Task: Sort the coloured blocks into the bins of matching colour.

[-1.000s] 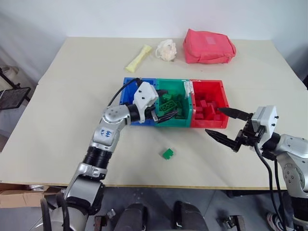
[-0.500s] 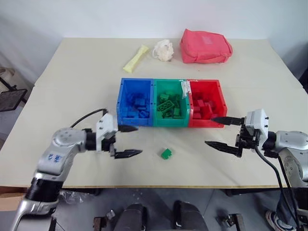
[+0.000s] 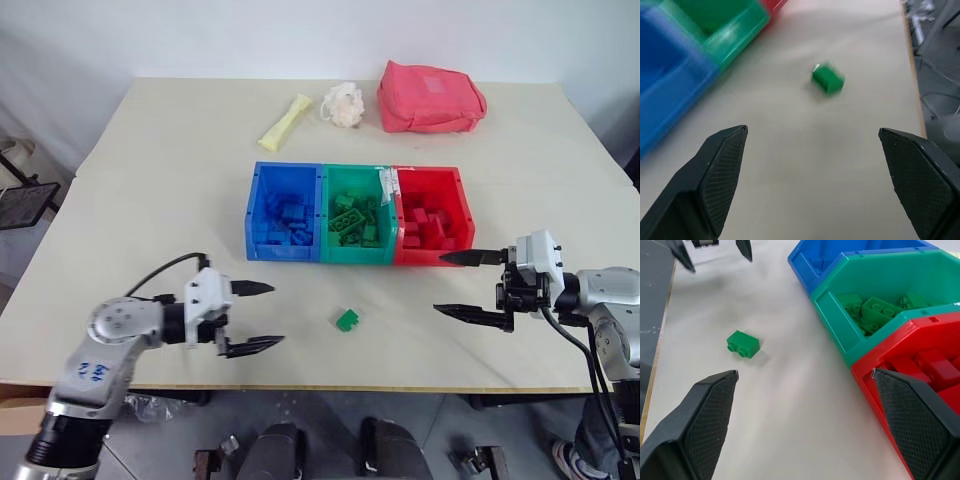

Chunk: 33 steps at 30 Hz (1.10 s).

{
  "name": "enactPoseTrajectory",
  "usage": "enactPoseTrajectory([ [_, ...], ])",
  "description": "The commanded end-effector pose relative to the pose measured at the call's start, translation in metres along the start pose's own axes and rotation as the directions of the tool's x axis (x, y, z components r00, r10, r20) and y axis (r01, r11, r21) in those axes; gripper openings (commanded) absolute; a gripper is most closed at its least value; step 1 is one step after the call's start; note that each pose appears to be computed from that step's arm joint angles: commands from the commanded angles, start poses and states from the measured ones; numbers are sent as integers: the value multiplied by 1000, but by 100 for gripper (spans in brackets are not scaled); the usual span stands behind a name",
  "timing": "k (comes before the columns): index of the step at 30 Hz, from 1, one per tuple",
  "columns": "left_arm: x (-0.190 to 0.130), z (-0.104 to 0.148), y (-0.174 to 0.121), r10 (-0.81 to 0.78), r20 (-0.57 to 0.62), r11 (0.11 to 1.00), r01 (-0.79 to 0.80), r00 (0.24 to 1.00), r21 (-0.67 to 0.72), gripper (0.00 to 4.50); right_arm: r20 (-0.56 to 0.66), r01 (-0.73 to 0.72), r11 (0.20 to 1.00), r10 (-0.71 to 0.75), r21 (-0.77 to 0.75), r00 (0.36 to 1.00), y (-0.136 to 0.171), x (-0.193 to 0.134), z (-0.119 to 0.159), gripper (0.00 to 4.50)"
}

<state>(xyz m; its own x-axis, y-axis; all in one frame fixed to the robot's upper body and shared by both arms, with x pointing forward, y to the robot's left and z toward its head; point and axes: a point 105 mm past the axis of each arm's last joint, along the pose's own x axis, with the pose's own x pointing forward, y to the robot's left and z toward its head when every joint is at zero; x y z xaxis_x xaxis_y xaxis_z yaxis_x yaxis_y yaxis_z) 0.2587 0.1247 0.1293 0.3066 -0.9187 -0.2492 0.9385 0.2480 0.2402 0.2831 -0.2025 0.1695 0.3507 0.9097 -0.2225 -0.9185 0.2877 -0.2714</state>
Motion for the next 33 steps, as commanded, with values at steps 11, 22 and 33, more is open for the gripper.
enactPoseTrajectory([
  [11, 91, -1, -5, -23, 36, 997, 20, 999, 70, 446, -5, 55, 998, -55, -20, 998, 7, -10, 9, 450],
  [22, 118, -1, -9, -92, 49, 991, 87, 995, 104, 157, -19, 112, 994, -113, -15, 993, 13, -19, 10, 450],
  [33, 107, 72, 66, 208, 259, 959, -249, 943, 139, 147, 3, 179, 984, -179, -22, 984, 10, -25, 13, 450],
])
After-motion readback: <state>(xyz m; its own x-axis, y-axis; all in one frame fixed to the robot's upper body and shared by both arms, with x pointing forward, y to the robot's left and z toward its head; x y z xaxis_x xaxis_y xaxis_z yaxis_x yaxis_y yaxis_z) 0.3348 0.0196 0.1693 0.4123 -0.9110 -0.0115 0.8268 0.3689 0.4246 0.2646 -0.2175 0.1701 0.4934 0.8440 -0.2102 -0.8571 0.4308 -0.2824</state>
